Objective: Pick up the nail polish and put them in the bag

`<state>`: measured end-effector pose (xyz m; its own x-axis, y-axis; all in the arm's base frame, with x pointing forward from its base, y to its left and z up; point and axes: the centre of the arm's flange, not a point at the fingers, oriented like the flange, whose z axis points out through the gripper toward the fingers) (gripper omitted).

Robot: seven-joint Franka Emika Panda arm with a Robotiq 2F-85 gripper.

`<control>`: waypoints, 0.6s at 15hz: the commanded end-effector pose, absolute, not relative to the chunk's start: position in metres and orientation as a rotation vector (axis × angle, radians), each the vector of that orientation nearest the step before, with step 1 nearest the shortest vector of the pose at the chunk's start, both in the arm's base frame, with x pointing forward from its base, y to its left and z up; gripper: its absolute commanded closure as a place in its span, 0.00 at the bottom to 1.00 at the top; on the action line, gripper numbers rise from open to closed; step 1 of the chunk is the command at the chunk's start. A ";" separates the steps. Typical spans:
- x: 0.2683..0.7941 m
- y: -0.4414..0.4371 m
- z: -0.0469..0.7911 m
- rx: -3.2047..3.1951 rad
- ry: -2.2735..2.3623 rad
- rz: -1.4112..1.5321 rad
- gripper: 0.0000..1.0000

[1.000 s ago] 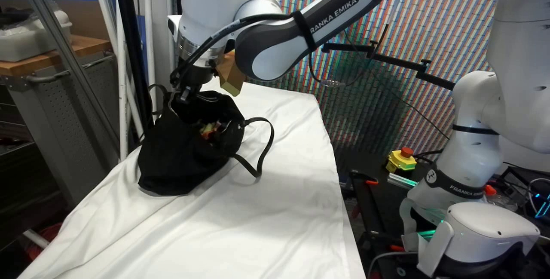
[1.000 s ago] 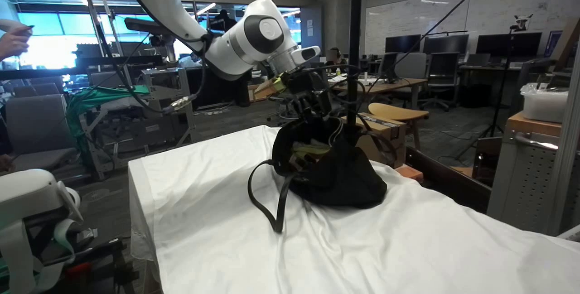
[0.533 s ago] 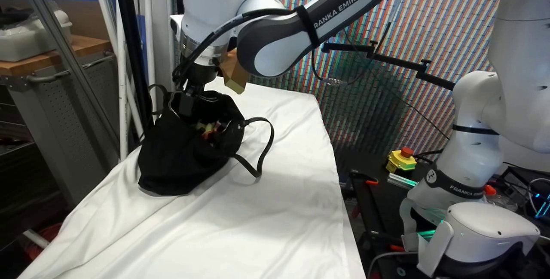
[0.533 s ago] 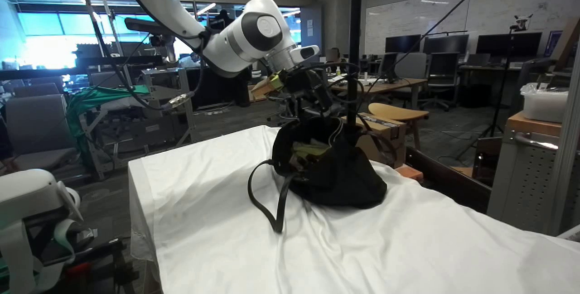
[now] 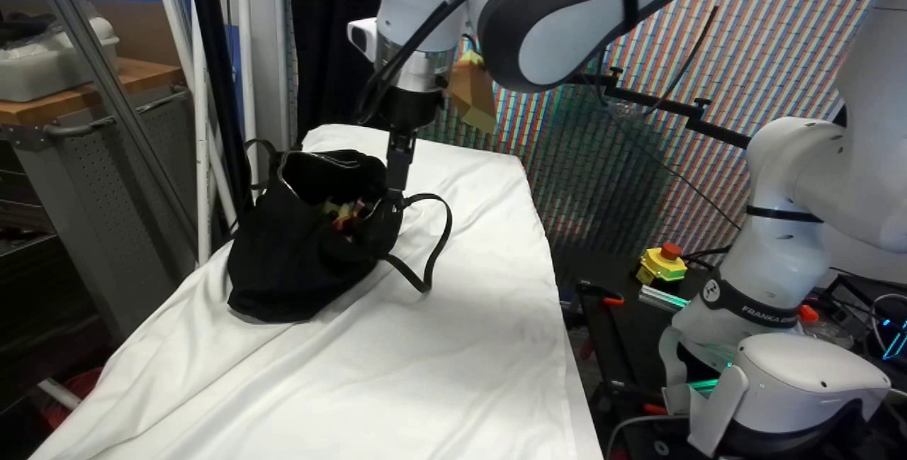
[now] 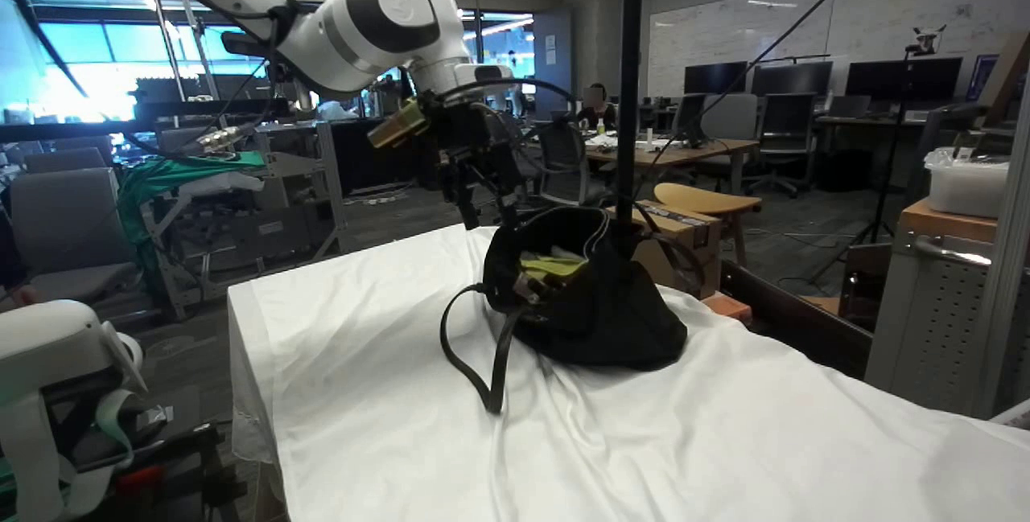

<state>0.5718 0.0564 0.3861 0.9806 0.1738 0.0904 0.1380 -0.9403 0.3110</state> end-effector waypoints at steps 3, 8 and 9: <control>0.457 0.072 0.431 2.877 0.265 0.065 0.00; 0.393 0.083 0.455 2.865 0.277 0.156 0.00; 0.384 0.081 0.460 2.856 0.277 0.178 0.00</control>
<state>0.4310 0.0882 0.4391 0.9797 0.1951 0.0469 0.1758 -0.9471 0.2687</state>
